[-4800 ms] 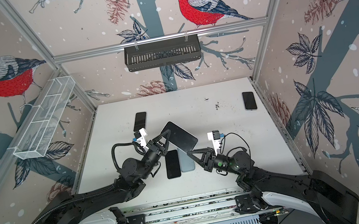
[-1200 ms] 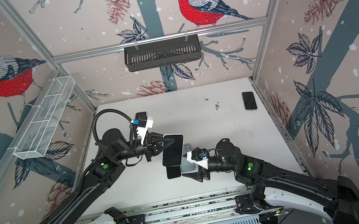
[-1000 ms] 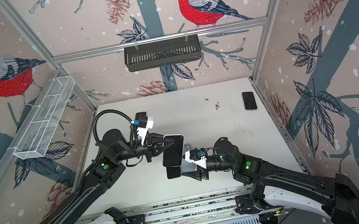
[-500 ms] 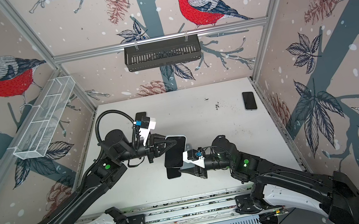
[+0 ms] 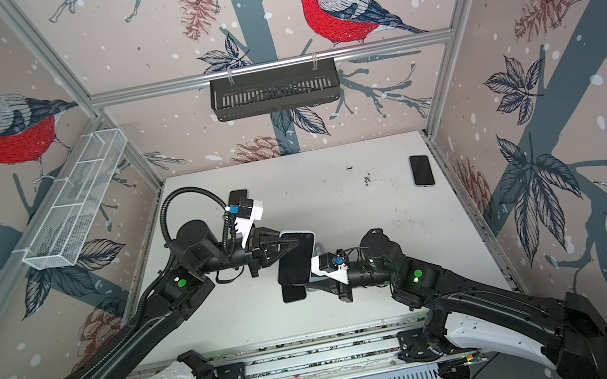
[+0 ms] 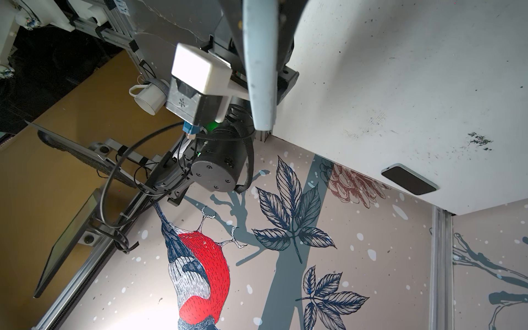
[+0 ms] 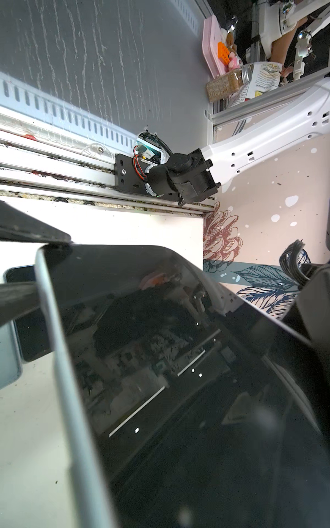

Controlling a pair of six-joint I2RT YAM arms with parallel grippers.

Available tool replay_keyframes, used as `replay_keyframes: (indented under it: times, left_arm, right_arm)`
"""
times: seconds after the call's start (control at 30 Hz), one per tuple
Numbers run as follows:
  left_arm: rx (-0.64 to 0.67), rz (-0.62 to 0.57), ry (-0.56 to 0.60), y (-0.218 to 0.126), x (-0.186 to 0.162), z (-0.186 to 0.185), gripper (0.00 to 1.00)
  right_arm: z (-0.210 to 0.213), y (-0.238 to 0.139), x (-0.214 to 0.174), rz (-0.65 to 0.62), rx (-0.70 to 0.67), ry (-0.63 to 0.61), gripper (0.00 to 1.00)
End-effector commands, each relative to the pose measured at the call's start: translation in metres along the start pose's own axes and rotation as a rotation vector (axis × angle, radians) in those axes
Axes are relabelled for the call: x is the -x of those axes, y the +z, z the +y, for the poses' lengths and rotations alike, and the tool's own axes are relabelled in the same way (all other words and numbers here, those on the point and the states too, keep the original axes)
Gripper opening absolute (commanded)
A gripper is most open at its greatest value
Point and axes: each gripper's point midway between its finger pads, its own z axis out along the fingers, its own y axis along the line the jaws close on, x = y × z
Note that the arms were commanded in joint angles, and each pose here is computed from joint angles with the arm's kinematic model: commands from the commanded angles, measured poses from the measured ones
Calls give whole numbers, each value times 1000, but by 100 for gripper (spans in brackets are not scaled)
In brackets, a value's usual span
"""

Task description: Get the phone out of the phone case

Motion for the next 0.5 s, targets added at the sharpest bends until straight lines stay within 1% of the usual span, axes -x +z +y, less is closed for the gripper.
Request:
replay_keyframes:
  times: [0.0, 0.07, 0.17, 0.23, 0.33, 0.47]
  left_arm:
    - [-23, -54, 47, 0, 15, -7, 0]
    - [-29, -64, 38, 0, 15, -7, 0]
    - [-43, -69, 10, 3, 12, -6, 0]
    - [-55, -53, -18, 7, 6, -3, 0]
    - [-76, -57, -45, 12, 2, -4, 0]
    - [-93, -67, -69, 17, 3, -5, 0]
  right_arm:
    - [4, 0, 8, -36, 28, -47, 20]
    - [6, 1, 6, -31, 40, -56, 17]
    - [9, 1, 9, -40, 62, -87, 16]
    - [10, 1, 12, -53, 68, -113, 16]
    - [8, 1, 18, -72, 58, -162, 16]
    - [-2, 2, 21, -78, 8, -217, 12]
